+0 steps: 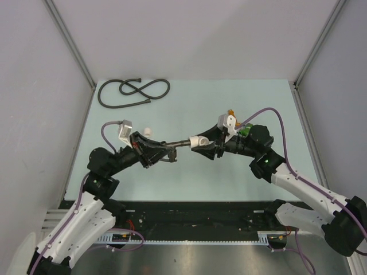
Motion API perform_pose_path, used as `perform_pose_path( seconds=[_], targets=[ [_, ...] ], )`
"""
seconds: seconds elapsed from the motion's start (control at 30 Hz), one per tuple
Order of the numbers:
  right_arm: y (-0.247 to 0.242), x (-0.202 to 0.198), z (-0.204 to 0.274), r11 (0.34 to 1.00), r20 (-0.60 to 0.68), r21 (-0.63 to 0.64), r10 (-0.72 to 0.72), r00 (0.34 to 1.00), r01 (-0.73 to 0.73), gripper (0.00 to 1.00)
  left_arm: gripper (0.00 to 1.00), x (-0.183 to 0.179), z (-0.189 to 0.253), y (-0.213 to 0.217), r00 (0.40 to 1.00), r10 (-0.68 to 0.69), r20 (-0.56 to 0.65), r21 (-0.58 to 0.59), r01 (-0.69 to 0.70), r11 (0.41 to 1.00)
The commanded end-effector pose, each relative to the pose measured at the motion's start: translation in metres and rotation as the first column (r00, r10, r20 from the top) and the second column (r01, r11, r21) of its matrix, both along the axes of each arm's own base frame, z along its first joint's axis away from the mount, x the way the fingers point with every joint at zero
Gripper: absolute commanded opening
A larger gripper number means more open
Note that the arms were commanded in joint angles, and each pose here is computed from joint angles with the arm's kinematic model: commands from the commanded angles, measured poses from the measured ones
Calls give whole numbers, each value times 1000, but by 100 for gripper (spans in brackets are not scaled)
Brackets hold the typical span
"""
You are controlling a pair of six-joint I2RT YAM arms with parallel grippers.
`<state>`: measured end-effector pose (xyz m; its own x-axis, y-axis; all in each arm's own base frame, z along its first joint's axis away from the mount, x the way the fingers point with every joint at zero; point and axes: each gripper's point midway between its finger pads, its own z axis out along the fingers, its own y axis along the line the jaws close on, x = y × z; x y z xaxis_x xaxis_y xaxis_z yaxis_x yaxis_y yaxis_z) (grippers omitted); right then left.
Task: Install the water faucets
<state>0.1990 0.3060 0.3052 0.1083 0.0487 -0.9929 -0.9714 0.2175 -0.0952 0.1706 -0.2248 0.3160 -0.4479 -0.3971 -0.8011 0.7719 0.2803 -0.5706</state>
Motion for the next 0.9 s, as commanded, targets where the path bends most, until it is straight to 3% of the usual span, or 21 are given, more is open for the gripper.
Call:
perform_pose_path(
  seconds=[0.0,0.13,0.2,0.23,0.27,0.33,0.37,0.47,0.63,0.7,0.73,0.87],
  targets=[
    [3,-21,38,977,-202,172,163,966,-128,0,1,-14,46,14,863,30,504,90,-87,992],
    [6,-25,41,964,-356,213,227,907,-158,0,1,-29,50,18,696,-36,717,163,-117,980],
    [10,-26,40,957,-403,230,261,877,-179,0,3,-43,49,15,584,-120,803,215,-96,972],
    [10,-29,40,951,-457,243,286,842,-191,0,4,-47,47,15,551,-148,821,233,-88,968],
    [11,-29,39,949,-484,250,296,823,-194,0,5,-54,44,14,471,-190,862,258,-84,963],
    [13,-27,35,944,-564,264,319,761,-199,0,6,-60,39,15,409,-218,886,277,-90,957],
    [14,-26,32,943,-595,266,326,735,-203,0,6,-61,38,15,335,-231,913,284,-118,951],
    [17,-28,28,931,-670,285,364,647,-228,0,6,-68,31,18,247,-268,931,309,-144,940],
    [21,-25,23,927,-718,295,376,586,-234,0,5,-72,26,17,230,-292,928,326,-128,937],
    [19,-22,23,929,-713,292,369,596,-226,9,5,-70,30,18,278,-270,922,313,-125,941],
    [18,-21,25,930,-703,292,368,608,-225,12,3,-65,33,19,362,-234,902,295,-122,948],
    [15,-14,30,944,-683,271,327,653,-189,0,0,-65,37,20,472,-168,866,235,-87,968]
  ],
)
